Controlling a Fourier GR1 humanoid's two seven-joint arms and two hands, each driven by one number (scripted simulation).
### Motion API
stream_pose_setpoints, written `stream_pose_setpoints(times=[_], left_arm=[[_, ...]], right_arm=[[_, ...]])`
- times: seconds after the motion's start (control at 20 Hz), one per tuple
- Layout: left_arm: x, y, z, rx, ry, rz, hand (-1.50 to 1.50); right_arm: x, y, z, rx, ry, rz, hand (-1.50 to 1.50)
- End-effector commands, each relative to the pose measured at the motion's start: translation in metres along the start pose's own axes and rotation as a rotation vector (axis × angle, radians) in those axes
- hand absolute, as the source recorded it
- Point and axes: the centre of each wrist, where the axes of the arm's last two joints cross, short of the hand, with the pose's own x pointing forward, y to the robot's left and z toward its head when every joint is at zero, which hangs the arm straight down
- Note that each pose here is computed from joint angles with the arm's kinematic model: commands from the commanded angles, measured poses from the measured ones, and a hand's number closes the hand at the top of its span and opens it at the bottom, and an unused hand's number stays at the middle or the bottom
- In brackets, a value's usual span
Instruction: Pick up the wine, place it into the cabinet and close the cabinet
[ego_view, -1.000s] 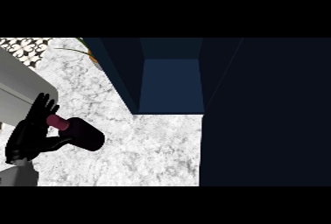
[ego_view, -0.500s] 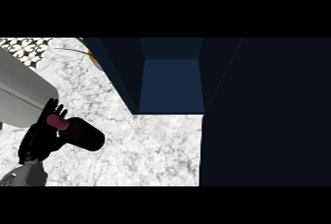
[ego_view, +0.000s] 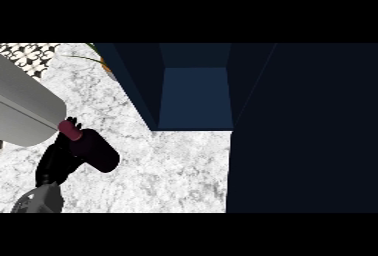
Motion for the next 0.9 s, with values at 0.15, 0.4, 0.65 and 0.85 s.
stream_pose_setpoints(times=[0.15,0.4,0.65,0.85], left_arm=[[-0.031,0.004,0.006,0.020,0.017,0.014,-1.50],[-0.042,0.000,0.008,0.022,0.040,0.112,-1.50],[-0.040,0.002,0.000,-0.018,0.014,0.169,-1.50],[-0.037,0.020,0.005,0.002,0.006,0.159,-1.50]], right_arm=[[0.007,0.002,0.008,0.003,0.006,0.004,-1.50],[0.000,-0.008,-0.001,0.007,0.000,0.024,-1.50],[-0.004,-0.027,0.006,-0.004,-0.007,0.019,-1.50],[-0.019,-0.009,0.004,0.003,-0.026,0.010,-1.50]])
